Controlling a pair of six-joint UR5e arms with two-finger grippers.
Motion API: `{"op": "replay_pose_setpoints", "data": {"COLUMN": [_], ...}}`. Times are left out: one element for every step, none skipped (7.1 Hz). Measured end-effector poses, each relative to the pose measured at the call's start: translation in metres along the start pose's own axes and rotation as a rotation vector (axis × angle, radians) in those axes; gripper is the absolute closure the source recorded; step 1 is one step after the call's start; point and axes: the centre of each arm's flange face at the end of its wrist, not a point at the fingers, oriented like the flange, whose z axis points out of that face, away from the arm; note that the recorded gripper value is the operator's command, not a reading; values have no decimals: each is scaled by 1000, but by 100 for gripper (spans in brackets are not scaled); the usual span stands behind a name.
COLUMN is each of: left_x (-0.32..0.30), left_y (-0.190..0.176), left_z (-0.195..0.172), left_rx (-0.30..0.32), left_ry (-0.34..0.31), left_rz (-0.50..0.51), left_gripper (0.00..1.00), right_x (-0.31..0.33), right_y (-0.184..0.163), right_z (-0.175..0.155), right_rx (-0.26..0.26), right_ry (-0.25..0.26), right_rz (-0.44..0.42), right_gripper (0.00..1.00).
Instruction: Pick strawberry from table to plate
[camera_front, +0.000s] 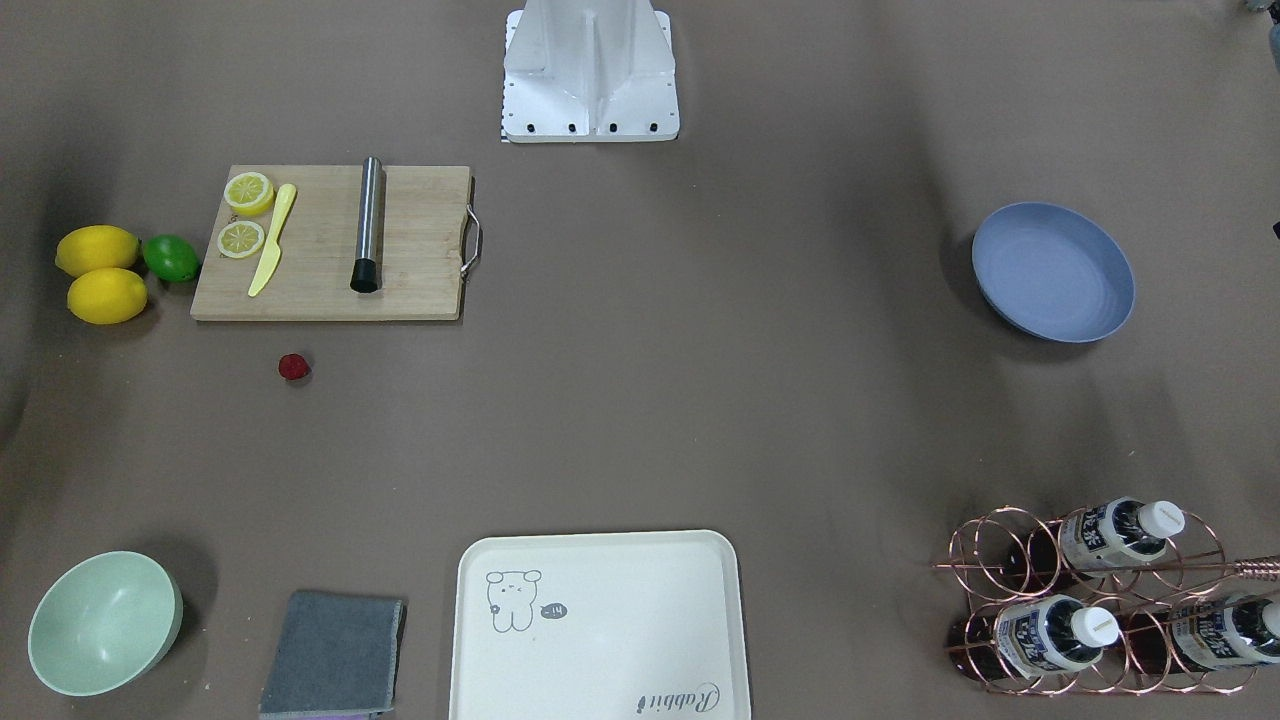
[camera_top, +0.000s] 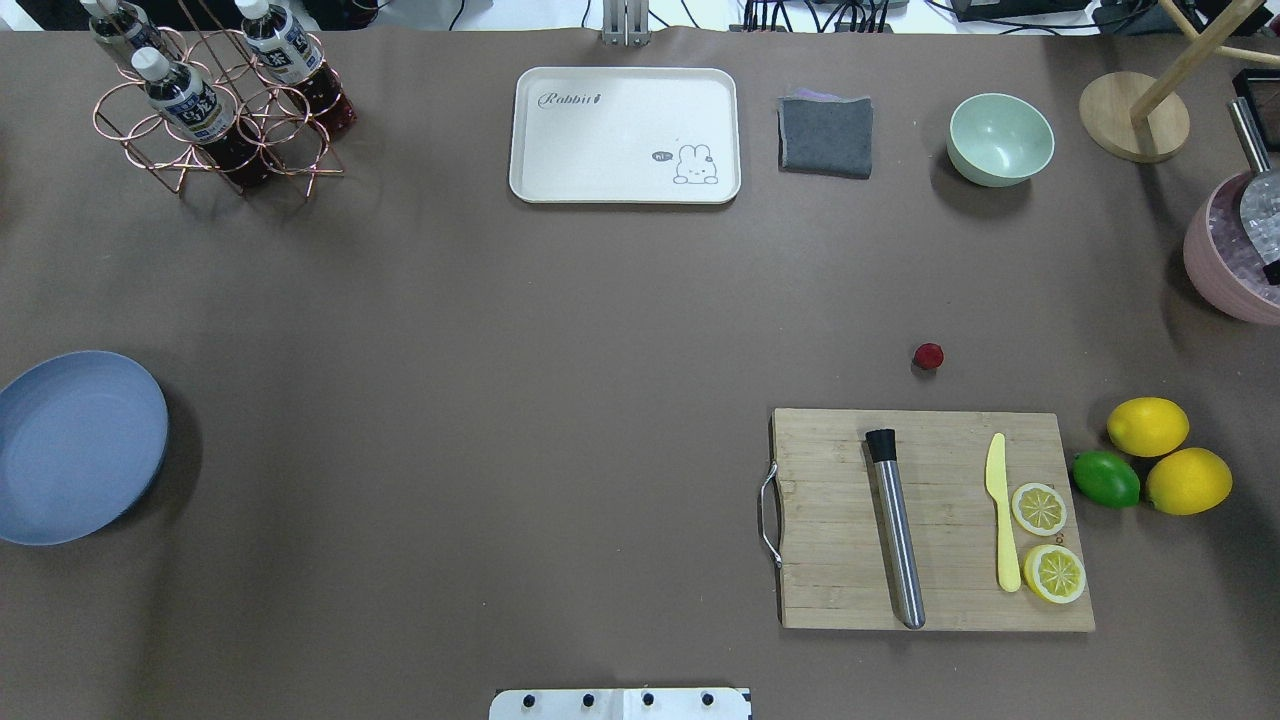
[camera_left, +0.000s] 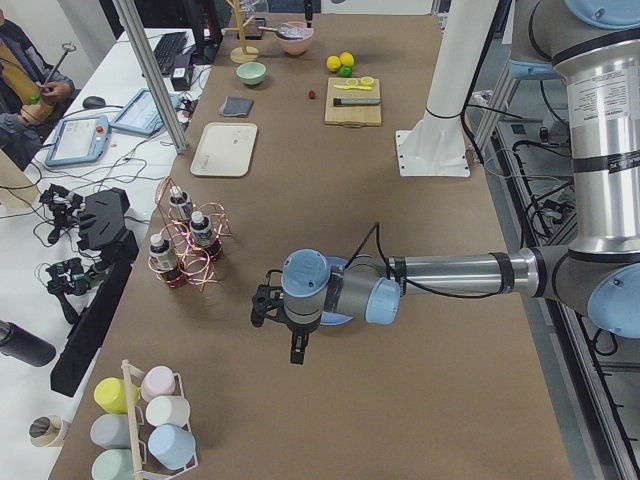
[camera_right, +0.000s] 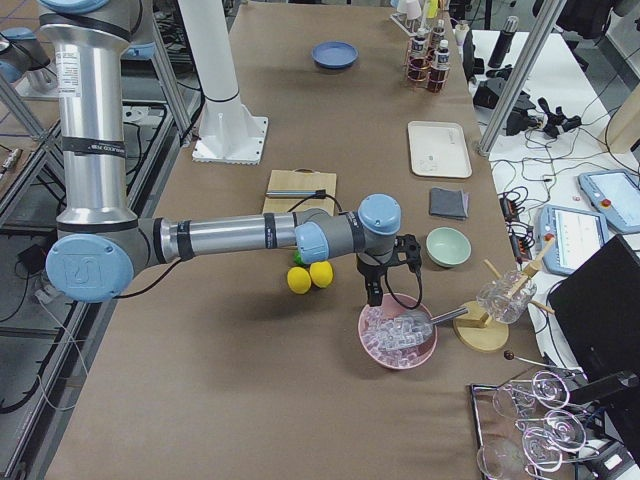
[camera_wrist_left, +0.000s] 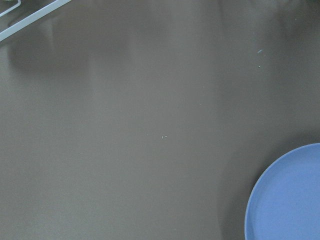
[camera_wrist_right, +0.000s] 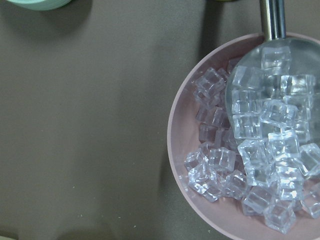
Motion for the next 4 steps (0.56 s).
{"op": "replay_pose_setpoints", "data": {"left_x": [0, 4, 10, 15], "left_y": [4, 5, 4, 4], "left_z": [2, 6, 11, 16], "left_rx": [-1, -6, -15, -18], "left_ry": [2, 5, 8, 11], "left_rz": [1, 10, 29, 45], "left_gripper": [3, 3, 3, 3], "right_x": [0, 0, 0, 2], "right_y": [0, 1, 3, 9], "right_z": [0, 0, 1, 2], "right_rx": [0, 0, 2, 11], "right_ry": [-1, -1, -1, -3], "right_rz": [-3, -3, -6, -16], "right_gripper": [0, 0, 0, 0]}}
